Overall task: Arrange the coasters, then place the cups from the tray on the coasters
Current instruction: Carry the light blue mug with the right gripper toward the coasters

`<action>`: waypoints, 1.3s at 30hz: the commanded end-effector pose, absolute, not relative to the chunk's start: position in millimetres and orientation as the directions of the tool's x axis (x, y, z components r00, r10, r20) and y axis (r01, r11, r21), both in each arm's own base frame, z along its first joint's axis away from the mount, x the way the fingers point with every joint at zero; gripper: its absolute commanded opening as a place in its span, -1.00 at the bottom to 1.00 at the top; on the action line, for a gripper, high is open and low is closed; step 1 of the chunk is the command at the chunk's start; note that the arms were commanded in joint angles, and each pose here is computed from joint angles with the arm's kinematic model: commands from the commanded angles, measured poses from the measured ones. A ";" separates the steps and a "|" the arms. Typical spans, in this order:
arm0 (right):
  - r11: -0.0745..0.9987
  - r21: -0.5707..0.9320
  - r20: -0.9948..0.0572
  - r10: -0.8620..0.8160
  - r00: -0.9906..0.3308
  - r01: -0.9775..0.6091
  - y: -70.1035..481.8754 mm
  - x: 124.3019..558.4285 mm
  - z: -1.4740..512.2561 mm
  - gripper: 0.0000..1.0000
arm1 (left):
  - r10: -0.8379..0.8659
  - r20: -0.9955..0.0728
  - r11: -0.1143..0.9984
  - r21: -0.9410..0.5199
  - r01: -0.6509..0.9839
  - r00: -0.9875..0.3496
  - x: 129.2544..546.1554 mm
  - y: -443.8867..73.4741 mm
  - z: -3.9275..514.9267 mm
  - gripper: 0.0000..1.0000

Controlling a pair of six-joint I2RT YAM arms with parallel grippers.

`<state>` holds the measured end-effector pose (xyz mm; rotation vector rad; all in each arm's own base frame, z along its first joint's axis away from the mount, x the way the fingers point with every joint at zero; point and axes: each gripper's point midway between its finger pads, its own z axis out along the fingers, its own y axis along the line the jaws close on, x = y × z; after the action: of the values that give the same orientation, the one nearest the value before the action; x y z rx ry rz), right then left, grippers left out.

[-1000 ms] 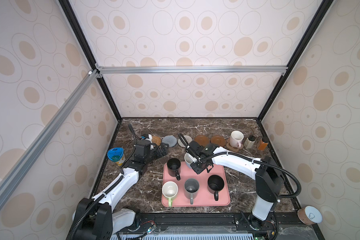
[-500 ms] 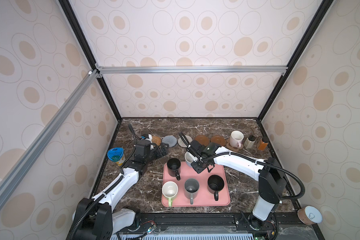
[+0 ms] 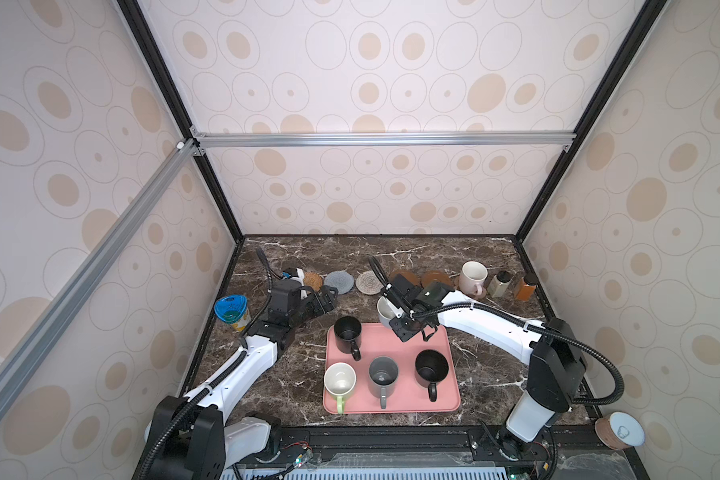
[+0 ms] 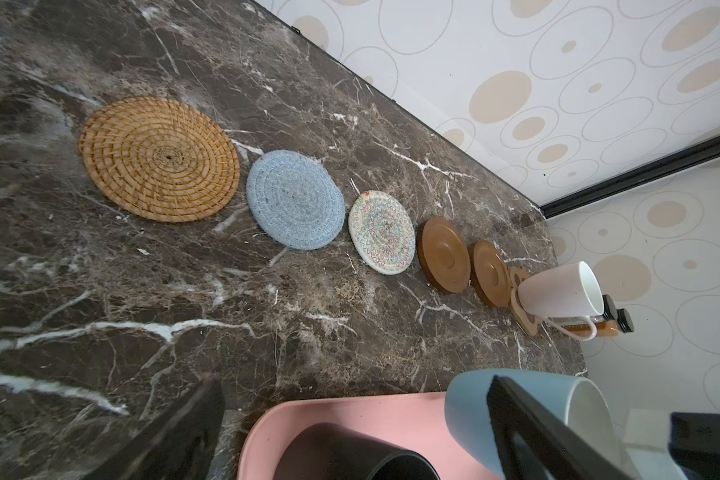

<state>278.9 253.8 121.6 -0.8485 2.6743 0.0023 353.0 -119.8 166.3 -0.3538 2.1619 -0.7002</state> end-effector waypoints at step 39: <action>0.899 -0.140 -0.378 -0.435 -0.817 -0.414 194.7 302.5 151.6 -0.84 | -0.491 -0.640 0.794 -0.607 -0.003 -0.590 358.5 -117.4 186.0 1.00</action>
<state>298.4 204.4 137.5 -0.6713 2.6947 -0.0542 352.9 -119.7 166.4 -0.3544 2.1618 -0.7000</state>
